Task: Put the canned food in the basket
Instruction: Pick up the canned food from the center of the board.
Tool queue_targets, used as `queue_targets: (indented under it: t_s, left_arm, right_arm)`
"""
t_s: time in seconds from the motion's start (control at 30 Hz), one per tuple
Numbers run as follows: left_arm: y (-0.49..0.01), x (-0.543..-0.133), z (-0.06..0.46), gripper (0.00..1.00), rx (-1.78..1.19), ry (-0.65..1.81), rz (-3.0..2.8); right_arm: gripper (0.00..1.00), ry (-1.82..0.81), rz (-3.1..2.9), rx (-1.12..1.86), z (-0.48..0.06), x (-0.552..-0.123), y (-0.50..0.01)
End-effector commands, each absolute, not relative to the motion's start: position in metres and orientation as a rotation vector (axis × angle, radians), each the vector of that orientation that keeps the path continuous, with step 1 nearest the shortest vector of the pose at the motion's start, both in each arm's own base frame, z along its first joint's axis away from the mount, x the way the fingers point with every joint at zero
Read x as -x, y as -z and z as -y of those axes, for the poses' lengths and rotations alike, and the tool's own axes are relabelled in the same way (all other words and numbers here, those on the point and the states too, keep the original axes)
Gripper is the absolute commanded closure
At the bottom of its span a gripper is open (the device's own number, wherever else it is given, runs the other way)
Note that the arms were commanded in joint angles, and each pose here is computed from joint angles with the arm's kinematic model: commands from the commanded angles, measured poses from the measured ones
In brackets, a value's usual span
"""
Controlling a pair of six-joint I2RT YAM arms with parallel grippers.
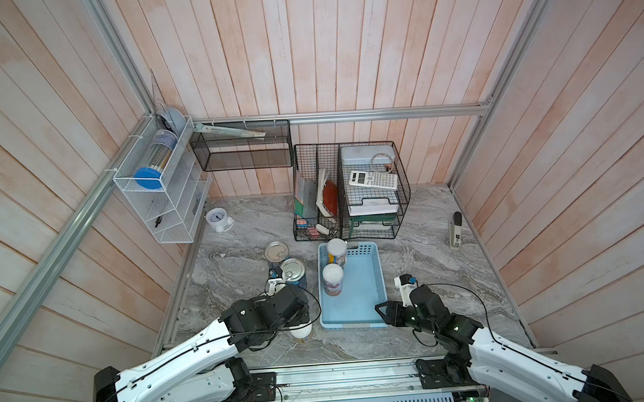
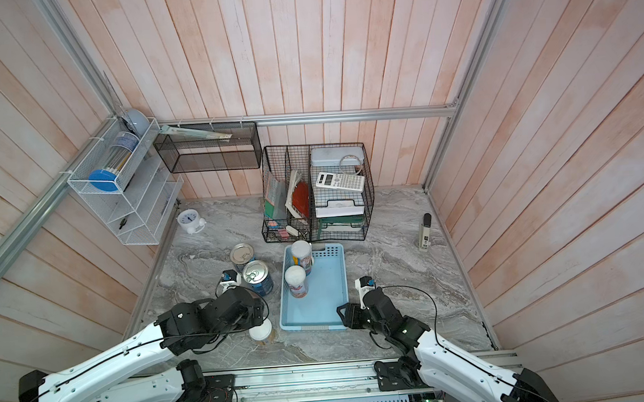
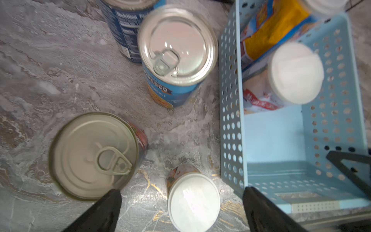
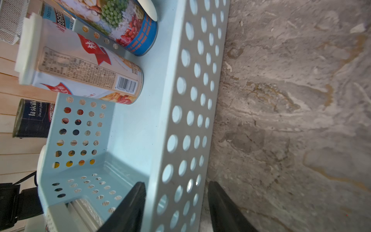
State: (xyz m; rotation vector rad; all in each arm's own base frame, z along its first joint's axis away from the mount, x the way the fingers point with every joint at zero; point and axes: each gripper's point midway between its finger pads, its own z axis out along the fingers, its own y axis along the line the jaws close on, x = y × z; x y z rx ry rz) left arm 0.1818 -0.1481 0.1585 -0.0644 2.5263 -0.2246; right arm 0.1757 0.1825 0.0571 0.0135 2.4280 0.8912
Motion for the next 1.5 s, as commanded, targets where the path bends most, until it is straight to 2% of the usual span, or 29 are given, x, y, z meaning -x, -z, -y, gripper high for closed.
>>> queue_targets:
  t_s: [0.0, 0.13, 0.33, 0.7, 1.33, 1.47]
  left_arm:
    - [-0.179, -0.199, 0.127, 0.0, 0.13, 0.13, -2.461]
    - [-0.177, -0.199, 0.098, 0.0, 0.233, 0.12, -2.475]
    - [-0.138, -0.193, 0.084, 0.0, 0.353, 0.222, -2.574]
    - [-0.123, -0.206, 0.095, 0.0, 0.402, 0.302, -2.589]
    - [-0.093, -0.19, 0.088, 0.0, 0.39, 0.189, -2.738]
    - [-0.092, -0.191, 0.085, 0.12, 0.404, 0.175, -2.735]
  right_arm:
    - [0.45, -0.859, -2.484, 0.007, -0.178, -0.166, -0.044]
    - [0.45, -0.857, -2.485, 0.005, -0.177, -0.166, -0.043]
    - [0.45, -0.861, -2.477, 0.011, -0.178, -0.167, -0.044]
    - [0.45, -0.872, -2.468, 0.022, -0.18, -0.167, -0.044]
    - [0.44, -0.867, -2.481, 0.059, -0.183, -0.167, -0.037]
    - [0.44, -0.863, -2.482, 0.072, -0.183, -0.167, -0.036]
